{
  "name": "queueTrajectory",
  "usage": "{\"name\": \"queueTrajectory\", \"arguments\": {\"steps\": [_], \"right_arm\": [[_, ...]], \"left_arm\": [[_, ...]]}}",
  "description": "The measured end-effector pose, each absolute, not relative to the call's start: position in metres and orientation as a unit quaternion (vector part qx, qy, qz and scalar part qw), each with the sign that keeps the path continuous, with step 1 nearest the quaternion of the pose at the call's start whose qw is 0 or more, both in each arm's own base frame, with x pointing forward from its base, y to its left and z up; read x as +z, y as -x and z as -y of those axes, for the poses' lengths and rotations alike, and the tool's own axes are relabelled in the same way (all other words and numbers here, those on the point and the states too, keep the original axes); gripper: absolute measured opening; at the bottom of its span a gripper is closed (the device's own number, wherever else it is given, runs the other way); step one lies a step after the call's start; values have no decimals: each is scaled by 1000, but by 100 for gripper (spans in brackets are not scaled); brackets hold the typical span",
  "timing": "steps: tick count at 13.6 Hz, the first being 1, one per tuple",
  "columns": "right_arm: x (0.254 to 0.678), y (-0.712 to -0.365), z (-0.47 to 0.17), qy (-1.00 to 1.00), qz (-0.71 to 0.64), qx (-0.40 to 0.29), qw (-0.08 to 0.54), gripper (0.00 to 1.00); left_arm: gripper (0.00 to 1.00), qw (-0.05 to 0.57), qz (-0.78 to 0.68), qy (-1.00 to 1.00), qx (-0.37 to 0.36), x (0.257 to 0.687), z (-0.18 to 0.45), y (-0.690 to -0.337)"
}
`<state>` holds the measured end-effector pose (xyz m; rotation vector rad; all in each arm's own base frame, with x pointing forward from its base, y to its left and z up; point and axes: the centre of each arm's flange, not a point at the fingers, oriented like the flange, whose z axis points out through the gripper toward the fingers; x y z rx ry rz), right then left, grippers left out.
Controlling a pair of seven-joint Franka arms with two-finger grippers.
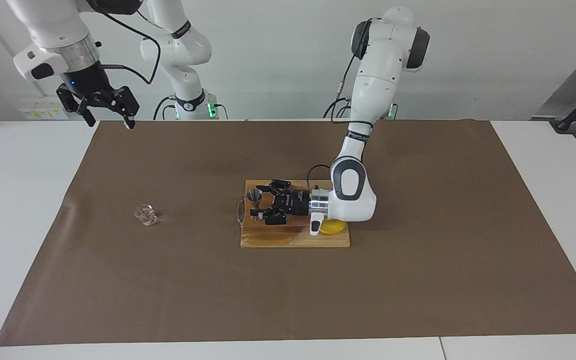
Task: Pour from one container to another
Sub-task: 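Open the left gripper and lift it off the metal cup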
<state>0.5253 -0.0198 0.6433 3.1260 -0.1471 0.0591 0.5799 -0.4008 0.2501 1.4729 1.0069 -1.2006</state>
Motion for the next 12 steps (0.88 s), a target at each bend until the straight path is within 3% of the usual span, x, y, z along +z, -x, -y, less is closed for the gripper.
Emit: {"name": "queueTrajectory", "arguments": {"steps": [8,12], "right_arm": [[643,-525,20,-999,46,19,6,100],[640,-532,19,-998,-42,43,9,100]], "left_arm": [[100,488,-434,-586,-479,276,382,-601],[100,499,-441,-575,-475,307,349,-622]]}}
